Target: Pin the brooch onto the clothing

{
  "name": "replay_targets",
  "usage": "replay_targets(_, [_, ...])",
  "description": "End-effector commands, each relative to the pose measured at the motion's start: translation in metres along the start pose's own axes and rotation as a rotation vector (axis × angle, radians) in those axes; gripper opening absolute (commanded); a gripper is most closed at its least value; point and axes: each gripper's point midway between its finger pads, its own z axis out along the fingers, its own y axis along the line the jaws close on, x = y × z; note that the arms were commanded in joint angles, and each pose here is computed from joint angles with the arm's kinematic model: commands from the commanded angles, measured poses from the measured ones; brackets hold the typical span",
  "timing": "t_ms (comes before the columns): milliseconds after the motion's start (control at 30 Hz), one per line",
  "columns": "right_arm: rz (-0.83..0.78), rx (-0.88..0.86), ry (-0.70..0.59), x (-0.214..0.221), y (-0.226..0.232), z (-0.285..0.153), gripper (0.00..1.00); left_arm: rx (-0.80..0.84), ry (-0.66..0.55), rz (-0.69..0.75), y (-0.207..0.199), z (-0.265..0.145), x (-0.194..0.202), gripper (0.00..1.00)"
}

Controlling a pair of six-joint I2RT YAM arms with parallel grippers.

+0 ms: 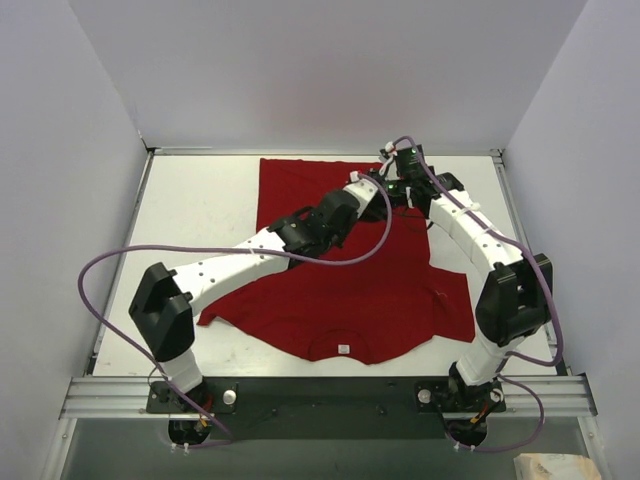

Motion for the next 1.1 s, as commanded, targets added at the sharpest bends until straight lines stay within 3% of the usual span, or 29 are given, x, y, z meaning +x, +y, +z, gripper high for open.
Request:
replay_targets(0, [-0.061,-0.081,-0.01,0.007,0.027,-0.031,0.24,0.037,-0.082,-0.19,0.038,-0.02,-0.021,0.0])
replay_targets(200, [-0.102,-0.199,-0.076,0.0,0.049,-0.052,0.43,0.151,-0.142,-0.362,0.064,-0.042,-0.028,0.0])
replay_targets(433, [-0.281,-0.407,-0.229,-0.007,0.092,-0.09,0.66,0.478,-0.274,-0.515,0.065,-0.094,-0.054,0.0])
replay_targets(600, [-0.324,-0.536,-0.222,0.001,0.111,-0.098,0.76,0.67,-0.353,-0.583,0.064,-0.135,-0.074,0.0])
replay_targets(767, [-0.402,-0.615,-0.205,0.012,0.134,-0.101,0.78,0.824,-0.387,-0.57,0.055,-0.163,-0.084,0.0])
replay_targets(1067, [-0.439,-0.664,-0.154,0.024,0.152,-0.094,0.6,0.867,-0.375,-0.586,0.049,-0.166,-0.079,0.0])
